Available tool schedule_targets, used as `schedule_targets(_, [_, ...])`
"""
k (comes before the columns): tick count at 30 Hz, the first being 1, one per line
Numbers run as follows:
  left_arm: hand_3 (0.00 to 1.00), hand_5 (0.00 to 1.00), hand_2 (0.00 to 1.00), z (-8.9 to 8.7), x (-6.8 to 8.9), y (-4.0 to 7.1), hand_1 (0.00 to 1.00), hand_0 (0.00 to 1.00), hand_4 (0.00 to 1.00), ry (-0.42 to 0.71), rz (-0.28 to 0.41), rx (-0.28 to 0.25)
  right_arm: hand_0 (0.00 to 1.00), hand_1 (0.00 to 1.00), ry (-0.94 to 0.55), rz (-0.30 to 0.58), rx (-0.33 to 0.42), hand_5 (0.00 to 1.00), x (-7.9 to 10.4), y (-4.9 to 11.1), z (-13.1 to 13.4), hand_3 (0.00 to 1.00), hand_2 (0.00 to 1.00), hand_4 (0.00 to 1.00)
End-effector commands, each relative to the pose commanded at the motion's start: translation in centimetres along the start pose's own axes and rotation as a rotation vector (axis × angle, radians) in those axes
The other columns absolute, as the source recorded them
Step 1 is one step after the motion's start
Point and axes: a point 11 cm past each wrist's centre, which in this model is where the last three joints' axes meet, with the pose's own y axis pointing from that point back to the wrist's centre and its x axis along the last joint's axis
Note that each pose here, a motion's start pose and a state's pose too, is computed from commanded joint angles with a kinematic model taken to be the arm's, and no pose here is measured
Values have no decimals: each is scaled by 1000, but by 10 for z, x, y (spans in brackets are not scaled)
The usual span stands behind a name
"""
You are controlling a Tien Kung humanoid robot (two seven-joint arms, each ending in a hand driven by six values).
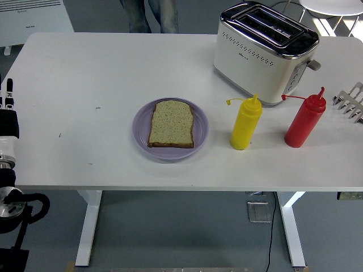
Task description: Pick up the cup,pour liquid into bread,place the cup on the desk
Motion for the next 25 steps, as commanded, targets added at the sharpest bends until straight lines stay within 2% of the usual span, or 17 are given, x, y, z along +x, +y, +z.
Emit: schedule_targets(25, [761, 998, 873, 1, -1, -1, 886, 880, 542, 3, -3, -5, 737, 658, 22, -10, -39, 469, -3, -2, -3, 696, 684, 499])
